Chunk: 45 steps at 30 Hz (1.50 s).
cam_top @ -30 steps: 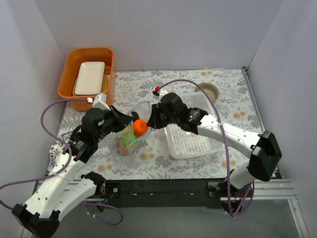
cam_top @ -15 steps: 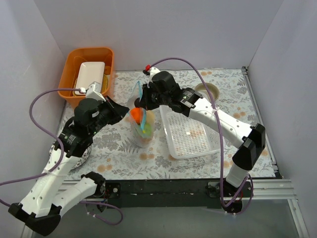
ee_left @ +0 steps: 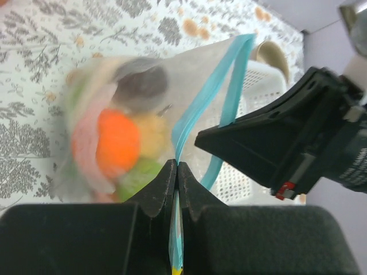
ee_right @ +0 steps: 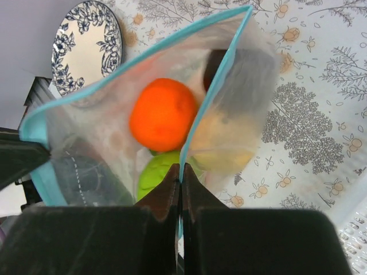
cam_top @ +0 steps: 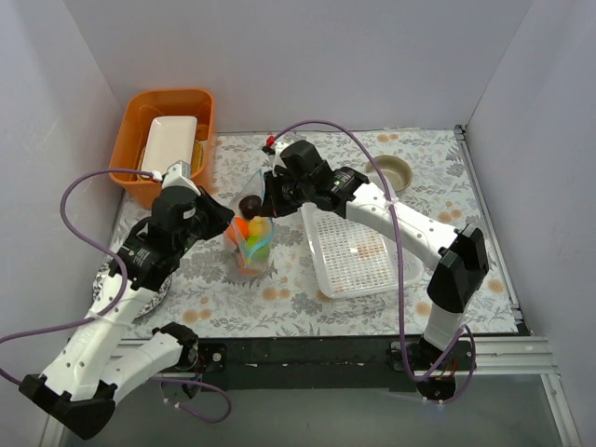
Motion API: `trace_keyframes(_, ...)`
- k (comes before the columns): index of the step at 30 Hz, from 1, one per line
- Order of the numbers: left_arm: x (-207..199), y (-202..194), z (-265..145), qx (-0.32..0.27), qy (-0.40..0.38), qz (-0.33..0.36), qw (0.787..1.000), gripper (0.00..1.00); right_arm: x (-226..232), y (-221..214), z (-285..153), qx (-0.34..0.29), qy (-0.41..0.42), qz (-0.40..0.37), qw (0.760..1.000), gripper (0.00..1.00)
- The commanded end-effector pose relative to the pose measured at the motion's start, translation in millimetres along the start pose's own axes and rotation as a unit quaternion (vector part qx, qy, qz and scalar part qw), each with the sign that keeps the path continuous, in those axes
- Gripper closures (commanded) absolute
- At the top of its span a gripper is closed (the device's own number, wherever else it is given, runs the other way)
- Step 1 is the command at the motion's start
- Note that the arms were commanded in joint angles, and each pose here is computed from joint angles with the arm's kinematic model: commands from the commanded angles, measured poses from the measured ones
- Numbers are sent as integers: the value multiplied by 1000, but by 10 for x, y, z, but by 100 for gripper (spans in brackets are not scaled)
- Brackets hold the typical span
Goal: Place the food in the zip-top bag and seal the zipper
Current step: Adjust the zipper food storage bag at the center of the board.
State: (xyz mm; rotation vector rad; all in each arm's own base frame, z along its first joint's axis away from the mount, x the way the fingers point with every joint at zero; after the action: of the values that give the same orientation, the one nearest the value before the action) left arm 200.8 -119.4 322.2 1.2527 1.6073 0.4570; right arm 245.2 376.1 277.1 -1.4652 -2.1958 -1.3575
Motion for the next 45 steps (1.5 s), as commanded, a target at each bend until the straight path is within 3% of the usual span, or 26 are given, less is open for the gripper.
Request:
trace_keyframes(1,-64,-93,80,12,-37,-4,999,100,-4,15,32,6,19,-1,1000,99)
trace_keyframes(7,-227,-316,254,37,-136,-30,990,100,-147,-84,62,-5,6,25,1000,99)
trace_keyframes(15,-363,-479,538,93,-178,-30,979,100,-308,-19,-240,-76,-71,57,993,98)
trace_keyframes(20,-468,-521,632,111,-217,-32,969,100,-532,-201,-379,-82,-108,91,987,97)
trace_keyframes(30,-557,-818,773,204,-286,-27,936,100,-773,-463,-540,-98,-99,156,978,92)
trace_keyframes(33,-566,-864,772,216,-301,-20,929,100,-768,-505,-600,-108,-76,170,977,81)
trace_keyframes(41,-577,-1107,780,258,-315,-10,913,100,-784,-603,-631,-114,-50,190,974,76)
trace_keyframes(44,-549,-1163,793,265,-310,-9,913,100,-808,-645,-661,-123,-42,201,971,57)
trace_keyframes(45,-541,-1171,792,266,-309,-9,913,100,-808,-647,-672,-128,-39,202,970,39)
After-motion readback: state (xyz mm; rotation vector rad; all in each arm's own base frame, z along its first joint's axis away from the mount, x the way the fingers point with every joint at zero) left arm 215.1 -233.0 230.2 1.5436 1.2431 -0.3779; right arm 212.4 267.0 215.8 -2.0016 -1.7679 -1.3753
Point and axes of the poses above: each gripper's point midway between its finger pads, its own z axis out along the fingers, its own x axis along the line the jaws close on, y = z × x, the point moved 6 cm from there along -z, back along the fingers, and after that the axes turned 9 degrees about z, right-handed, at the moved point
